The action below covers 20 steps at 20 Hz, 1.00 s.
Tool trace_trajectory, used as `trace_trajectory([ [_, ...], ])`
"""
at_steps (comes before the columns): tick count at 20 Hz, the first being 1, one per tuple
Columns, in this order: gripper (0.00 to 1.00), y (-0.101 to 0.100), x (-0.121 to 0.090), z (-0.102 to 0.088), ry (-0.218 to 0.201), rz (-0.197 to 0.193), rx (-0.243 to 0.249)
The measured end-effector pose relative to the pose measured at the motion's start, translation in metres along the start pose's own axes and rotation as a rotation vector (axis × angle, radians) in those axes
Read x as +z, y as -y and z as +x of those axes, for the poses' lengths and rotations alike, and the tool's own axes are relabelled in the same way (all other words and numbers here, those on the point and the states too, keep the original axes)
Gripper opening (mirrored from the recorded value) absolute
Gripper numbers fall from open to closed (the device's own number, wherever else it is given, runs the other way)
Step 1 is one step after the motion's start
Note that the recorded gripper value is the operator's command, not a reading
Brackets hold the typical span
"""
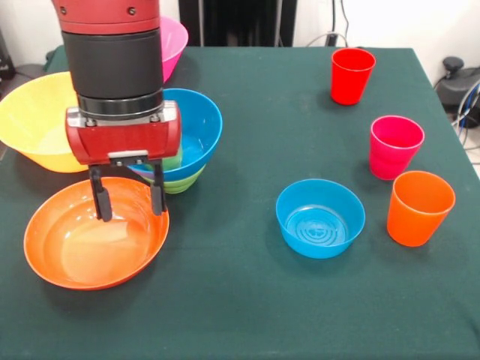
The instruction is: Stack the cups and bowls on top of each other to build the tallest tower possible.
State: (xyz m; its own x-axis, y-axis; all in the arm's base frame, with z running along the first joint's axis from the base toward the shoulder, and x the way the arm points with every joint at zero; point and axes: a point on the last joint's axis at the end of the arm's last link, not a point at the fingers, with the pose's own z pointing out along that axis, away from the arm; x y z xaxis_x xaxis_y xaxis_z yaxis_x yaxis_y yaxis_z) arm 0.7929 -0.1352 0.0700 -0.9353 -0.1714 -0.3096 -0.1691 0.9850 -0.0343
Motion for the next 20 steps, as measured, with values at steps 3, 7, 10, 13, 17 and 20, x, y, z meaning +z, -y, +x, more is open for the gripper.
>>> trace_trajectory([
  [3, 1.0, -0.007, 0.002, -0.002, 0.005, -0.002, -0.008],
  [7, 1.0, -0.012, 0.003, -0.005, 0.016, -0.003, -0.013],
  [10, 1.0, -0.012, 0.004, -0.005, 0.025, -0.002, -0.013],
  [13, 1.0, -0.011, 0.006, -0.005, 0.032, 0.001, -0.012],
  [17, 1.0, -0.011, 0.008, -0.003, 0.028, 0.001, -0.011],
  [20, 1.0, -0.01, 0.009, -0.001, 0.025, 0.001, -0.01],
])
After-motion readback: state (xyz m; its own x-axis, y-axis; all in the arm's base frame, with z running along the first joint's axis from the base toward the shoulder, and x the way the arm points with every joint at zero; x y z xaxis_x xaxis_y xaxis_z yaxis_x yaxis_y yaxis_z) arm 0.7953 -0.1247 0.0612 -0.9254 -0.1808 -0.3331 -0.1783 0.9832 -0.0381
